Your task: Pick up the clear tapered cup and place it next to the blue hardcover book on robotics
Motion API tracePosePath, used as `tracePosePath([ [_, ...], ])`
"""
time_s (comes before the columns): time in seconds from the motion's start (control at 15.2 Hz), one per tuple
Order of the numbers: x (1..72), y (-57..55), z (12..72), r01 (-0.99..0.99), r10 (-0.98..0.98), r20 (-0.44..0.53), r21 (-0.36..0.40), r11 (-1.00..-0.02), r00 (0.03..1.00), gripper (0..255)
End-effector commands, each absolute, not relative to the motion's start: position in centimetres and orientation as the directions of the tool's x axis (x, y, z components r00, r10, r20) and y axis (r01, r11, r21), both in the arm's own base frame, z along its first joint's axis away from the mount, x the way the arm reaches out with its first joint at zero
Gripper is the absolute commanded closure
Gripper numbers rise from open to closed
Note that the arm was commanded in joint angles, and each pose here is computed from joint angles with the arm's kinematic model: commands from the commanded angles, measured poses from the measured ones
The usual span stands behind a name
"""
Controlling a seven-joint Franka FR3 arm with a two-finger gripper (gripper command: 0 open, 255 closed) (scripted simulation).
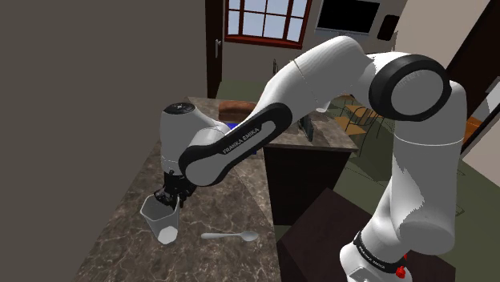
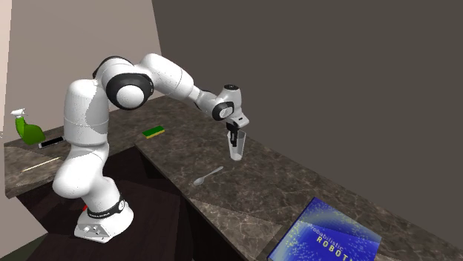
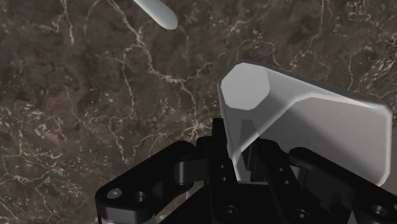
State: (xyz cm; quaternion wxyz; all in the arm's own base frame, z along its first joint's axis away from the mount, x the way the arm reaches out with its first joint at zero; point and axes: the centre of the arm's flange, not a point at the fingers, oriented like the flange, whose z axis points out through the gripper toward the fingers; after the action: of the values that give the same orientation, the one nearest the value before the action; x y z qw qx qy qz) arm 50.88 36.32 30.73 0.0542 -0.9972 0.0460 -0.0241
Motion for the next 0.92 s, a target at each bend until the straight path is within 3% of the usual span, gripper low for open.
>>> tracePosePath([
  [0.0,50.9,36.3,30.7,-0.089,-0.094,0.043,-0.11,-0.99,0.995,255],
  [0.86,50.9,36.3,37.0,-0.089,-0.094,0.043,-0.11,-0.99,0.995,255],
])
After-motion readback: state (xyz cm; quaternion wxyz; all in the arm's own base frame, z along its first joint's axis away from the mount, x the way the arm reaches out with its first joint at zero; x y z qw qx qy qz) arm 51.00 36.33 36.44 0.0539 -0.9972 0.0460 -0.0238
